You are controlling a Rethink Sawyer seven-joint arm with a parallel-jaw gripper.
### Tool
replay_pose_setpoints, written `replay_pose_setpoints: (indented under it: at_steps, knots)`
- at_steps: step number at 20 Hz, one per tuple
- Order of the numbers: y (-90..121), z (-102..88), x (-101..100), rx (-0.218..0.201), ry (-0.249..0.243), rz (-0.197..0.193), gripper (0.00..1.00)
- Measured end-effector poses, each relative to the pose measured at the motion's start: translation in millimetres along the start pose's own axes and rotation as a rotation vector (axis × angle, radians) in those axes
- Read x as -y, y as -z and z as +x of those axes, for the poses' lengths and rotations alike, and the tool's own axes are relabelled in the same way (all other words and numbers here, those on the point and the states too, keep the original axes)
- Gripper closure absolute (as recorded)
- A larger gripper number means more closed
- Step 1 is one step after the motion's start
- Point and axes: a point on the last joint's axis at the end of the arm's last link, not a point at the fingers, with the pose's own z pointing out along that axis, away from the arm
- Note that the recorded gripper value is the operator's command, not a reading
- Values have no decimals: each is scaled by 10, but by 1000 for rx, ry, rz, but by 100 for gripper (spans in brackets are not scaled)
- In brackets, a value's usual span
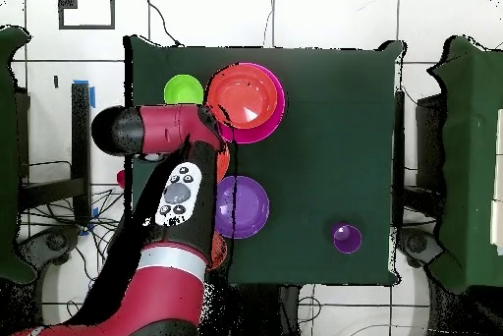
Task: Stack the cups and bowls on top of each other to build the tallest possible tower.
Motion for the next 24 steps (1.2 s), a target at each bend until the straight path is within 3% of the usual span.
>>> replay_pose_setpoints:
  at_steps: [12,24]
  knots:
    - [18,195,-20,-11,5,-8,0]
    - [-153,218,-114,44,-36,-107,0]
